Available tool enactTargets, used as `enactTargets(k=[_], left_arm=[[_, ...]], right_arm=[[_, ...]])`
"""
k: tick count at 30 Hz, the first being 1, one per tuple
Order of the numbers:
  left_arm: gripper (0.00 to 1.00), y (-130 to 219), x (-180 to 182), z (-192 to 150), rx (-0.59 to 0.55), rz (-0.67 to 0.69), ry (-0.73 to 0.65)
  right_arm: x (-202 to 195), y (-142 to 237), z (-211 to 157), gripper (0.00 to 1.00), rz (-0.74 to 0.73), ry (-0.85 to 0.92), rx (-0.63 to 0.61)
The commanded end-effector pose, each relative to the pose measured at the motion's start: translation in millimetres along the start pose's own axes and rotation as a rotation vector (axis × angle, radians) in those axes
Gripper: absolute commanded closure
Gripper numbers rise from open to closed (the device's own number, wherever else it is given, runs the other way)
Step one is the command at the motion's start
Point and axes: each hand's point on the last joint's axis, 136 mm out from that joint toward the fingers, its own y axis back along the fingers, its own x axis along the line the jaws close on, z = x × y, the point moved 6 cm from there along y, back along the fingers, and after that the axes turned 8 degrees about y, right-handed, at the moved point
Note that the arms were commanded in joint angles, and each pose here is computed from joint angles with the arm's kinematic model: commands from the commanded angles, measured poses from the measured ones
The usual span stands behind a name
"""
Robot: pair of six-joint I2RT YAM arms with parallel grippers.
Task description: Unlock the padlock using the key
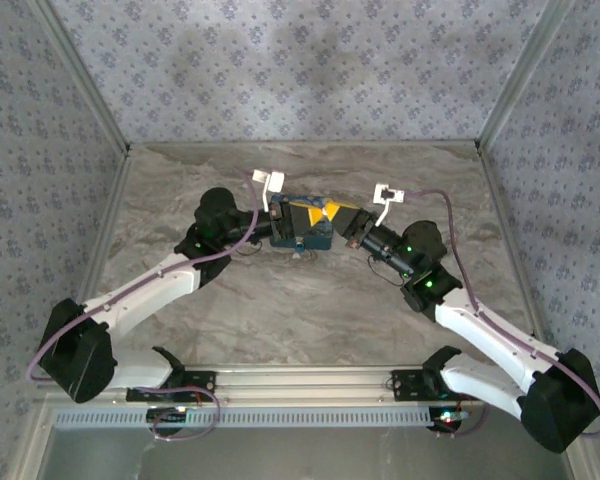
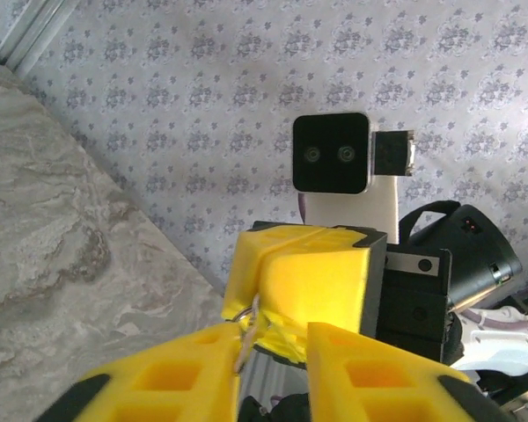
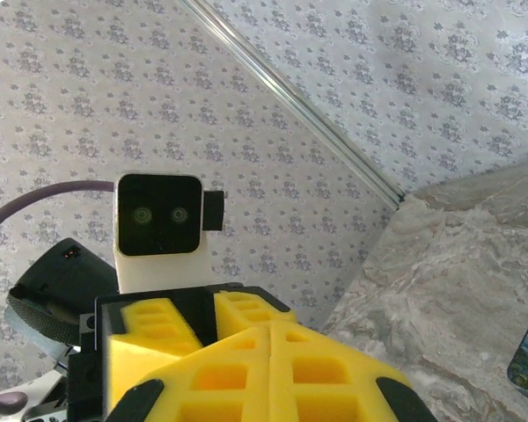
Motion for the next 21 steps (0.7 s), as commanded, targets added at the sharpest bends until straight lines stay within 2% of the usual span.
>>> enactTargets(k=[1, 5, 12, 13, 15, 16, 18, 21], left_arm=[[0.84, -1.6, -14.7, 4.6, -0.005, -0.053, -0.059], [1.00, -2.2, -16.8, 5.4, 0.001, -0.053, -0.070], [1.00, -2.1, -18.2, 6.4, 0.006, -0.040, -0.087], [1.00, -2.2, -18.6, 6.2, 0.012, -0.038, -0.089], [1.00, -2.0, -18.4, 5.8, 0.028, -0.024, -0.098], [1.00, -1.8, -18.6, 5.4, 0.037, -0.016, -0.101], [1.00, -1.4, -17.7, 2.9, 0.082, 0.007, -0.103], [1.00, -1.3, -17.2, -3.6, 0.185, 0.042, -0.097]], right_arm=[[2.8, 1.4, 3.1, 1.00, 0.010, -0.007, -0.037], [1.2, 4.2, -0.2, 1.00, 0.008, -0.008, -0.037], [0.6, 9.6, -9.3, 1.00, 0.016, -0.003, 0.016], [1.5, 10.0, -10.1, 0.96, 0.021, 0.000, 0.026], [-1.2, 13.6, -11.0, 0.76, -0.003, -0.006, 0.045], [-3.5, 16.7, -10.2, 0.71, -0.020, -0.006, 0.046], [-7.3, 26.2, -6.8, 0.67, -0.040, -0.001, 0.047], [-9.7, 37.8, 1.4, 0.67, -0.039, 0.003, 0.083]])
